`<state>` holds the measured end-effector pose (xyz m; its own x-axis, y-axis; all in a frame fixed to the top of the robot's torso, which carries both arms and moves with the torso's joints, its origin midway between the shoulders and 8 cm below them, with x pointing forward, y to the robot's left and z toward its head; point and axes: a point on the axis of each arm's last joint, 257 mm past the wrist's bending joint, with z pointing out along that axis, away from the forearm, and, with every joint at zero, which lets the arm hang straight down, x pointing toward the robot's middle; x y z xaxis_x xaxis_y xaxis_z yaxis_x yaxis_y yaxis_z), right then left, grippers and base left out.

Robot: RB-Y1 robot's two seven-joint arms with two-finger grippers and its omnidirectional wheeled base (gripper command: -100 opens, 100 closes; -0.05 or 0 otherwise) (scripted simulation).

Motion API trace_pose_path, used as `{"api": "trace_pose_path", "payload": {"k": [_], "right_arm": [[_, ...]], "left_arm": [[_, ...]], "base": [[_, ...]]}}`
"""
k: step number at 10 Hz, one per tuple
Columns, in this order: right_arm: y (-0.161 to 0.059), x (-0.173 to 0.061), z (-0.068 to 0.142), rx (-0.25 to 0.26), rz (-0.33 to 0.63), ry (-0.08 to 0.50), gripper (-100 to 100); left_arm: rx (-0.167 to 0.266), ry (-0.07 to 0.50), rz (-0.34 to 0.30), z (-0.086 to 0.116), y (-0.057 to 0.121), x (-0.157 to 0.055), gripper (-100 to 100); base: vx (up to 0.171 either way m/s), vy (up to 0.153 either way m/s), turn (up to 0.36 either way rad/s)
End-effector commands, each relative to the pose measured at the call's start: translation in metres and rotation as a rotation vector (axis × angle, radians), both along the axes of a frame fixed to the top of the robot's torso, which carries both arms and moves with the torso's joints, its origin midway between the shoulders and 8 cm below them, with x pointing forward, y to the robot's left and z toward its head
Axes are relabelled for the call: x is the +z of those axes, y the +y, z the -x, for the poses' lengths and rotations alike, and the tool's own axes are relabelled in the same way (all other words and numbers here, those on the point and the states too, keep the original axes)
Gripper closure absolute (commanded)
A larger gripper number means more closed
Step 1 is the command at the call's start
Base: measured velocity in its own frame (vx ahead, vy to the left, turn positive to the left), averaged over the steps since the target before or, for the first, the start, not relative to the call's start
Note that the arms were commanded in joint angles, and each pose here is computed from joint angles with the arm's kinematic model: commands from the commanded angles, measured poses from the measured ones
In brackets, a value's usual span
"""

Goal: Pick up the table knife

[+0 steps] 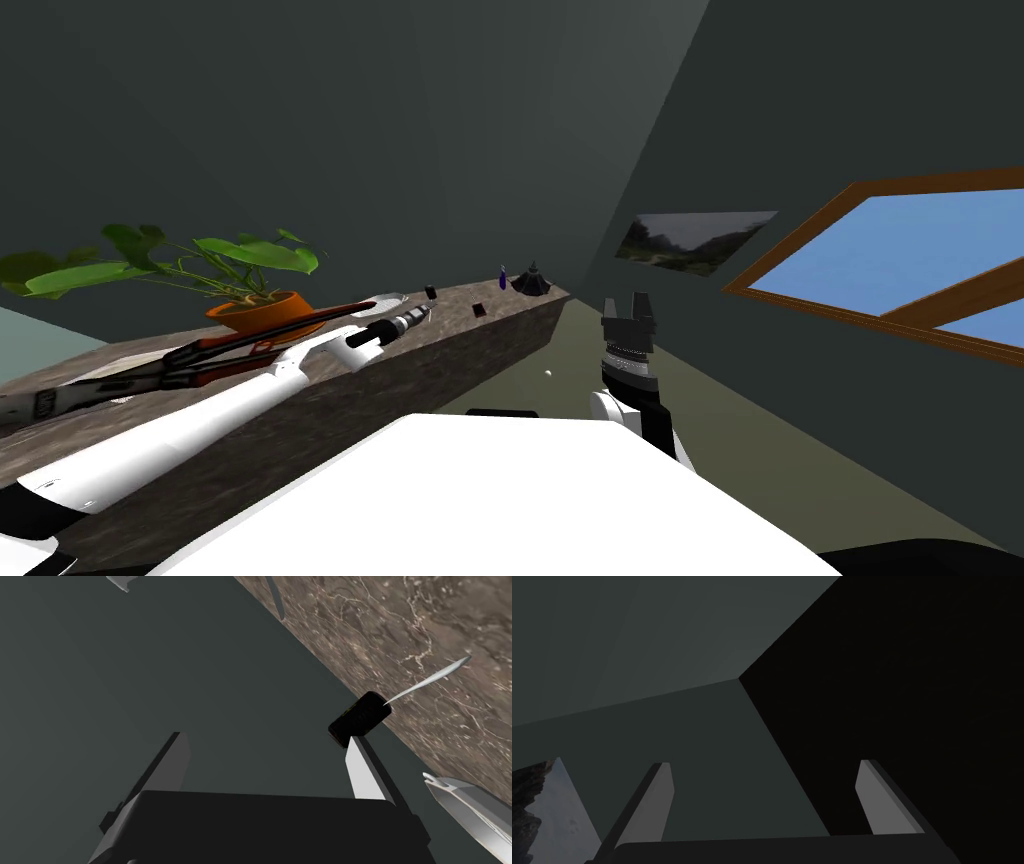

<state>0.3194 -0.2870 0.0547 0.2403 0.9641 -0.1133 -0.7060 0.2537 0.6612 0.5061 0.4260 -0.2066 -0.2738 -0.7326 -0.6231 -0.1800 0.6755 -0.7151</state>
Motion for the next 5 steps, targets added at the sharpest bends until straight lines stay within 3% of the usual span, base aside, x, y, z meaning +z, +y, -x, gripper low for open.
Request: {"api": "trace_pose_path", "payload": {"k": [1,2,4,5], "right_arm": [[0.000,0.000,0.000,0.000,0.000,0.000,0],[0.000,0.000,0.000,0.000,0.000,0.000,0],[0.000,0.000,0.000,0.000,0.000,0.000,0],[0.000,0.000,0.000,0.000,0.000,0.000,0]], "left_arm": [[0.066,0.101,-0.090,0.020,0.044,-0.031,-100],[0.069,0.104,-0.091,0.020,0.045,-0.032,-100],[0.145,0.227,-0.199,0.049,0.100,-0.063,-100],[0.151,0.232,-0.204,0.050,0.102,-0.063,-100]], "base": [[0.111,-0.019,-0.338],[0.090,-0.007,-0.079],[0.107,0.002,-0.228],[0.111,0.002,-0.101]]}}
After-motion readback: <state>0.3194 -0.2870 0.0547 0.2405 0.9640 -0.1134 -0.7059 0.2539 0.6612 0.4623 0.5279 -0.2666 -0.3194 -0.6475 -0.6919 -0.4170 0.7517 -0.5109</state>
